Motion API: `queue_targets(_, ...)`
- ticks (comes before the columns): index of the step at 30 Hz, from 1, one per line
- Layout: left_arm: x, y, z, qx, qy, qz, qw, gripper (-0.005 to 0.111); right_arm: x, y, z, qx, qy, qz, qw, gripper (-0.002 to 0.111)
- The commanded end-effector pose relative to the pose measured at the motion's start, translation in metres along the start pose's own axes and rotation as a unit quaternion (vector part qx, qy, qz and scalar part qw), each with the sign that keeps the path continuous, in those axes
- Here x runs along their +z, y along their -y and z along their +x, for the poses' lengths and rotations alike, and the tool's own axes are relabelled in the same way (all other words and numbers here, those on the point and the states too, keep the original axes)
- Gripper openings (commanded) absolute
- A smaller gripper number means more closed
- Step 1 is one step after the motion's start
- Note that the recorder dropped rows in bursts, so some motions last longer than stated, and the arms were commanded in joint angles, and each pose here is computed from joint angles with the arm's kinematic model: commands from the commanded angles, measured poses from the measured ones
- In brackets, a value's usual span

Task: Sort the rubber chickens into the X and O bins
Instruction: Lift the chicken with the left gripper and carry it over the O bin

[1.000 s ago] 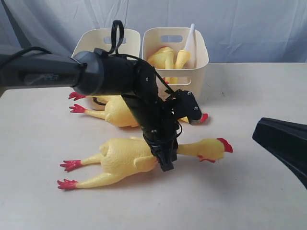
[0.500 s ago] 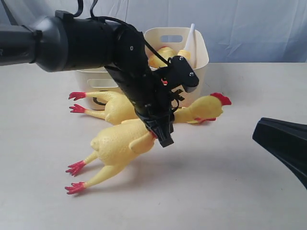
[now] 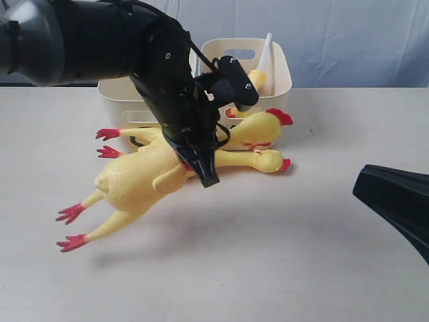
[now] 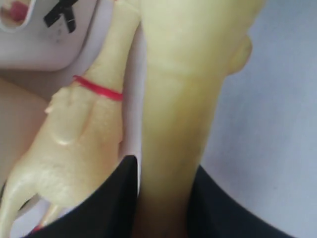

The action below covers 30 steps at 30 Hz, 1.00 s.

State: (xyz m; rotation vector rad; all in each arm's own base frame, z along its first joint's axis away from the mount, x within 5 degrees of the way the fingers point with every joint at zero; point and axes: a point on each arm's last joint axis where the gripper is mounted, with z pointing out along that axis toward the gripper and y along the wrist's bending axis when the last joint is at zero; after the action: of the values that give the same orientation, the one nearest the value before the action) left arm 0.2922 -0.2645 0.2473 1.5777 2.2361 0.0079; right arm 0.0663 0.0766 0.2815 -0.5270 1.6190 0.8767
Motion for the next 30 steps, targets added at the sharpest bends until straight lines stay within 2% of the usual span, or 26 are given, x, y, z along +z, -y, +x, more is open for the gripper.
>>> queue_targets(1, -0.017, -0.013, 0.005, 0.001, -0.012, -0.073, 0.997, 0.000, -0.001, 0.000, 0.001, 0.000, 0.001, 0.001, 1.000, 0.000)
queue_targets(7, -0.038, -0.027, -0.001, 0.011, 0.032, -0.155, 0.987, 0.000, -0.001, 0.000, 0.001, 0.000, 0.001, 0.001, 1.000, 0.000)
queue_targets(13, -0.055, -0.042, -0.010, -0.009, 0.101, -0.243, 0.965, 0.000, -0.001, 0.000, 0.001, -0.002, 0.001, 0.001, 1.000, 0.000)
queue_targets(21, -0.065, -0.056, -0.010, 0.013, 0.093, -0.331, 0.939, 0.000, -0.001, 0.000, 0.001, -0.001, 0.001, 0.001, 1.000, 0.000)
queue_targets(30, -0.077, -0.067, -0.014, -0.010, 0.131, -0.406, 0.904, 0.000, -0.001, 0.000, 0.001, -0.001, 0.001, 0.001, 1.000, 0.000)
